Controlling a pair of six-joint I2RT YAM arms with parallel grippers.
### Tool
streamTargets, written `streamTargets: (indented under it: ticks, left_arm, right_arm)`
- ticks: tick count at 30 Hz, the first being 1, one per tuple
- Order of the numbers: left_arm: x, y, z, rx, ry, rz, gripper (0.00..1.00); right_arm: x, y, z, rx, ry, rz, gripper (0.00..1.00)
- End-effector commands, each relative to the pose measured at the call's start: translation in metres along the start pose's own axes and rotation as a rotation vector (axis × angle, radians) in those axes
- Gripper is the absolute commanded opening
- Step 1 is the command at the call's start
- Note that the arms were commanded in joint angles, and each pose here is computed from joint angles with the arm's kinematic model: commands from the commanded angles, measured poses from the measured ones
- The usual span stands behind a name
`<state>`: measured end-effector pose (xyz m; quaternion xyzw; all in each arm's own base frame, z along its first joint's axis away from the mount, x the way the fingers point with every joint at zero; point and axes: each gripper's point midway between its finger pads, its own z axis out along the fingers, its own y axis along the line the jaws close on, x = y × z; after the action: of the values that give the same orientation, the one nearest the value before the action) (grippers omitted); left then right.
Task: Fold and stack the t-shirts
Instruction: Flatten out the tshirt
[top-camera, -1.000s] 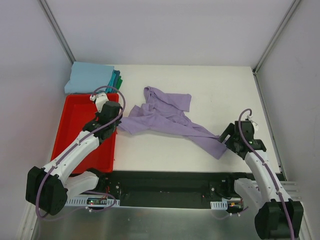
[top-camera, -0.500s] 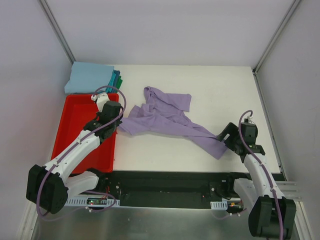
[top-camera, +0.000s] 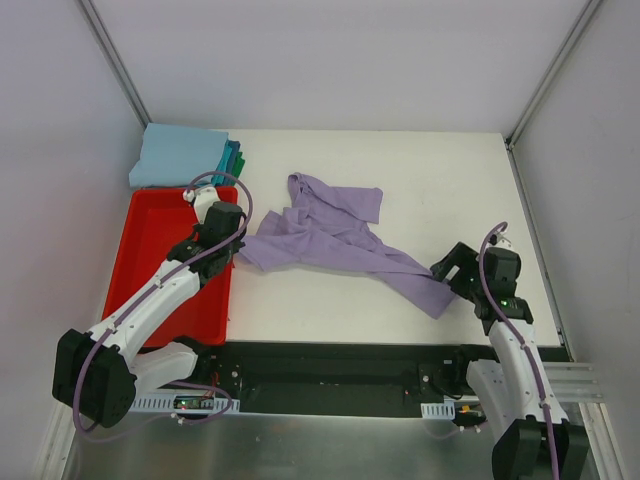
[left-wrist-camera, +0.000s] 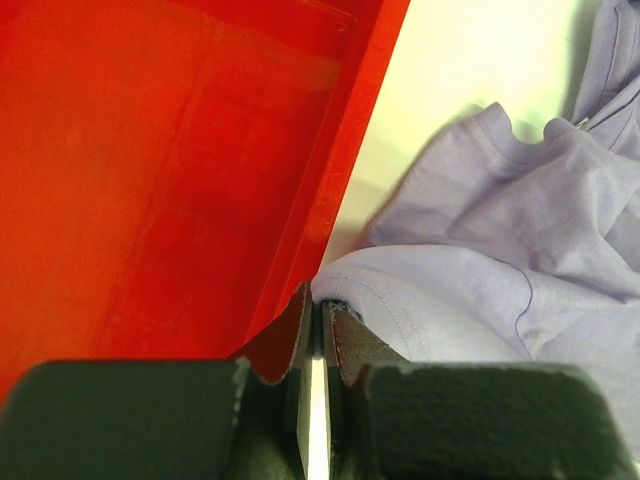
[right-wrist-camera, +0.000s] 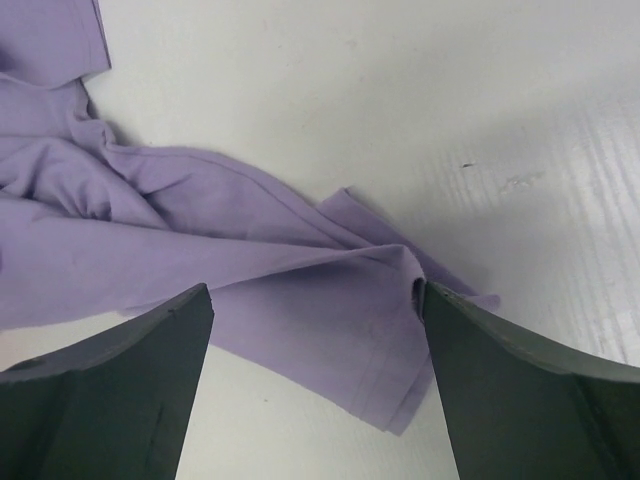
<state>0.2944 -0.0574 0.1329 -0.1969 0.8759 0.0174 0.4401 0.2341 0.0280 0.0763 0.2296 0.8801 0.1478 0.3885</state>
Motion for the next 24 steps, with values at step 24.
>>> streamTargets:
  ticks: [24]
  left_arm:
    - [-0.004,-0.003,0.002,0.017,-0.010,-0.016,0.00]
  right_arm:
    - [0.002,-0.005,0.013,0.029,0.054,-0.007,0.84]
